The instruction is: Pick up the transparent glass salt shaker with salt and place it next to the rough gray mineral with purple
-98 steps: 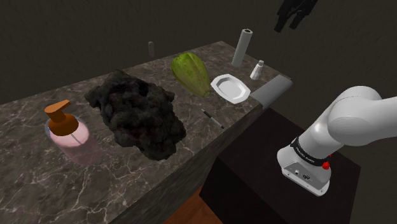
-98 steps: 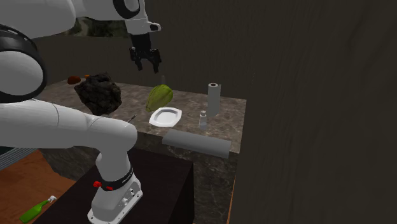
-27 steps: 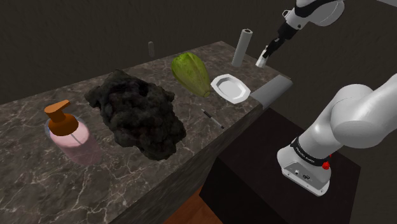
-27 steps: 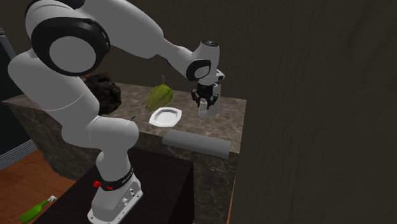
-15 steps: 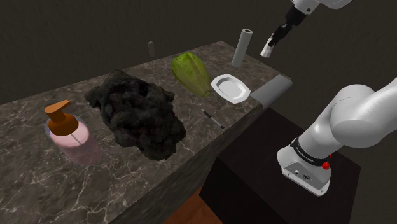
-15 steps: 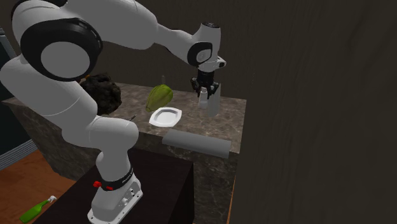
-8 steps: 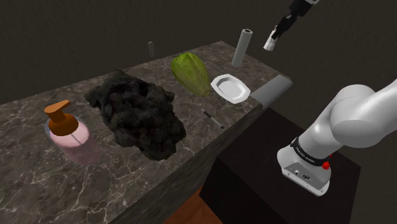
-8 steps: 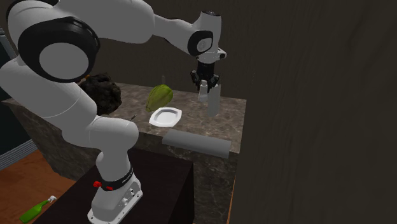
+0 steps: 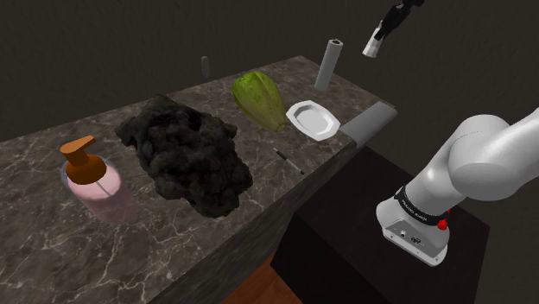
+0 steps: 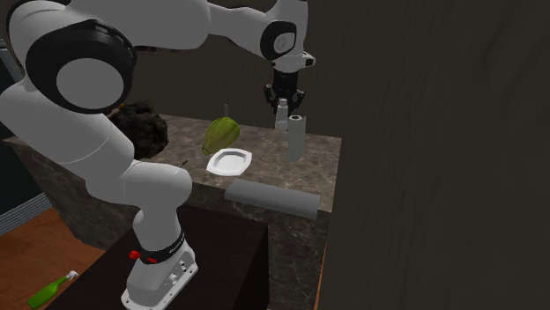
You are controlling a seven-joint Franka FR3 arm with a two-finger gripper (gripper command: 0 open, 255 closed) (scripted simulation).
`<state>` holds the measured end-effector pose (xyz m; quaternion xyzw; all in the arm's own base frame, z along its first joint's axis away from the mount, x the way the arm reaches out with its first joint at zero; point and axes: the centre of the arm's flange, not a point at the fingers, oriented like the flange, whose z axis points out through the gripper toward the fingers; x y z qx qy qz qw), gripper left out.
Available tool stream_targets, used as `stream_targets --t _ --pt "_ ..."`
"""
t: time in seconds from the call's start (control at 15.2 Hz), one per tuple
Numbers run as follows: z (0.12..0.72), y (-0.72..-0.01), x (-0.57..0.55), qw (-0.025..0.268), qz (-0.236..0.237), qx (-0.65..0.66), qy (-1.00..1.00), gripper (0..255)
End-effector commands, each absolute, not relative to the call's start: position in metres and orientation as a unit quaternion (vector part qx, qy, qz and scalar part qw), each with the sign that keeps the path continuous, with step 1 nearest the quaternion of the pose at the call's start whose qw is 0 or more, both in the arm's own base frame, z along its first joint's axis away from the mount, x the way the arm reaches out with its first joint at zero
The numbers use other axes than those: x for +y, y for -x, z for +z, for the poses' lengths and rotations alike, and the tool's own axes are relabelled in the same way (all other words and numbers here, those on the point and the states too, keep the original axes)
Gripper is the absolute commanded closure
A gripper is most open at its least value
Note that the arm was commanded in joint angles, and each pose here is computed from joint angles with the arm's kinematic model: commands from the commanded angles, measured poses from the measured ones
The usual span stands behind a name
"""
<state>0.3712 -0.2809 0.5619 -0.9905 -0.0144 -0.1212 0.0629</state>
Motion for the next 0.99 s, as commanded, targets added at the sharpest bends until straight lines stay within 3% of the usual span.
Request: stream_targets --t 0.0,0.92 --pt "0.572 -0.371 -0.281 0.063 -0.121 -0.014 0.991 255" --pt "0.645 -0.371 -0.281 0.063 -0.121 -0.014 0.991 255"
